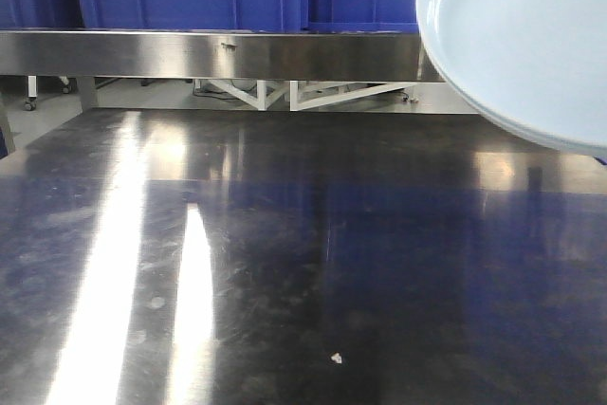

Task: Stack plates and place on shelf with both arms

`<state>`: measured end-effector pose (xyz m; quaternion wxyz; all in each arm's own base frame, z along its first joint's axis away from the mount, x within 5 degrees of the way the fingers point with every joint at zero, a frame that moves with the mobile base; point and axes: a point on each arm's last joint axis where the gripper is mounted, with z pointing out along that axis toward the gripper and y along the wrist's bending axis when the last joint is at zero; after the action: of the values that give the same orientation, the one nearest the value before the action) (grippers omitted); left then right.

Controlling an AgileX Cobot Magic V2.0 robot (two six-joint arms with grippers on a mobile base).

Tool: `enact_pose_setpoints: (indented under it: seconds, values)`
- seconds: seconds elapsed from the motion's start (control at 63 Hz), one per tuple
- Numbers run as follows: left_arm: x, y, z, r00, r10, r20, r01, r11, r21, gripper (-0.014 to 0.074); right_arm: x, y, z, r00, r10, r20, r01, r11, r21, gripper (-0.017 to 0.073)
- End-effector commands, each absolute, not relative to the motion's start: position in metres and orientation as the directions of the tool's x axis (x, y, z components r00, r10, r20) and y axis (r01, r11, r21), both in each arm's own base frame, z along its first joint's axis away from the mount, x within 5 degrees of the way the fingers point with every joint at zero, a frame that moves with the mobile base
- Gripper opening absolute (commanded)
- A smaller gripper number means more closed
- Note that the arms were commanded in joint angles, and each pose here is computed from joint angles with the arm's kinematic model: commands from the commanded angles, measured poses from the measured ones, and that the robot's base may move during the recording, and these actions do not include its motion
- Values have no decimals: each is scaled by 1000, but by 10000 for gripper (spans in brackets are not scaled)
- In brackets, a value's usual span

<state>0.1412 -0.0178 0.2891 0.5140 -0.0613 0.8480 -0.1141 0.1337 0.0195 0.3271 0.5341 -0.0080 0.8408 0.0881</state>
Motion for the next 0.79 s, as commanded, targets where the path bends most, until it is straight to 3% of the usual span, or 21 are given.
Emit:
enact_pose_setpoints:
  seconds: [0.0, 0.778]
  values:
    - [144, -19, 305, -372, -241, -896, 37, 961, -273, 102, 135, 18, 347, -306, 109, -946, -106, 983, 148, 48]
    - [144, -19, 305, -372, -241, -896, 37, 961, -273, 102, 135, 18, 347, -306, 109, -946, -106, 983, 148, 48]
